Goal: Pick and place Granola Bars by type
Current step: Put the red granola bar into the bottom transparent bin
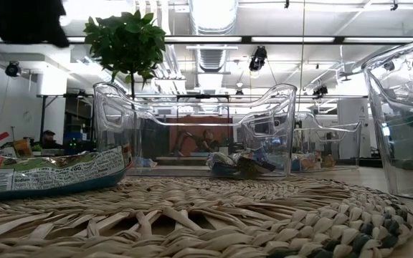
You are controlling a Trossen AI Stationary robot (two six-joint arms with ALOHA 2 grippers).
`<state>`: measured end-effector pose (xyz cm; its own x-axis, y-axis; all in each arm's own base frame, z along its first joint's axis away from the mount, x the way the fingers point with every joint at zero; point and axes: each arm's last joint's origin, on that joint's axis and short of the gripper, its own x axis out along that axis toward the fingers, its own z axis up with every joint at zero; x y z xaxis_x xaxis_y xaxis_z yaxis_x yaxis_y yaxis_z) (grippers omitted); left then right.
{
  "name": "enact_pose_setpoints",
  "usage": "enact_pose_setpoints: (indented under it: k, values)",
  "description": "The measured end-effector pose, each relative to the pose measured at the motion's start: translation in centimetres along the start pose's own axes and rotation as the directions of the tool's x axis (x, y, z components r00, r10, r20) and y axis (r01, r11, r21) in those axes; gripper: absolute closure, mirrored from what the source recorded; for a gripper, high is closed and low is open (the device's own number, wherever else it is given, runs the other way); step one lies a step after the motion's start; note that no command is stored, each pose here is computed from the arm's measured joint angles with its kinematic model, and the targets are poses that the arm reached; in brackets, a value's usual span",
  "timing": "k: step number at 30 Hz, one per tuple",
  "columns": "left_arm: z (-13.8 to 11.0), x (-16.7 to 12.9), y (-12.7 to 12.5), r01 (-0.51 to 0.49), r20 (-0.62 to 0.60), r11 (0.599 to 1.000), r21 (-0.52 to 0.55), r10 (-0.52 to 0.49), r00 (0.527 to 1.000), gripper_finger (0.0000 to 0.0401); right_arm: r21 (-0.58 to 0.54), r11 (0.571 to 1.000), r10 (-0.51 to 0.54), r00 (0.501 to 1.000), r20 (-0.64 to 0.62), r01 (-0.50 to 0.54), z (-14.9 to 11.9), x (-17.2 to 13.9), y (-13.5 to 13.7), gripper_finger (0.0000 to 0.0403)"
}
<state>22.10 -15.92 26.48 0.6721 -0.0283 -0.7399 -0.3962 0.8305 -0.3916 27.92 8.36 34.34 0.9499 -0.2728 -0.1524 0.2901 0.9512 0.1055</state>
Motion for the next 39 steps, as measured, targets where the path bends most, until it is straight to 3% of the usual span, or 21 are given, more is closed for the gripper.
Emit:
enact_pose_setpoints:
  k: [5,16,33,39]
  values:
    - [-0.9,1.5,-0.4,-0.018,-0.047,0.999,-0.028,0.017,0.999,0.0236,-0.012,1.000,0.000,1.000,0.000,0.000,0.0,0.0,0.0,0.0206]
    - [-2.8,3.3,-1.2,-0.040,-0.102,0.996,-0.082,0.031,0.994,0.0152,-0.023,1.000,0.000,1.000,-0.003,0.000,0.0,0.0,0.0,0.0206]
    - [-5.7,8.0,-1.3,-0.161,-0.199,0.971,-0.177,0.125,0.972,0.0151,-0.042,0.999,0.028,1.000,-0.009,-0.029,0.0,-0.1,0.0,0.0206]
    - [-6.3,9.2,-1.5,-0.159,-0.219,0.969,-0.188,0.116,0.969,0.0151,-0.042,0.999,0.030,1.000,-0.002,-0.030,0.2,-0.3,-0.1,0.0206]
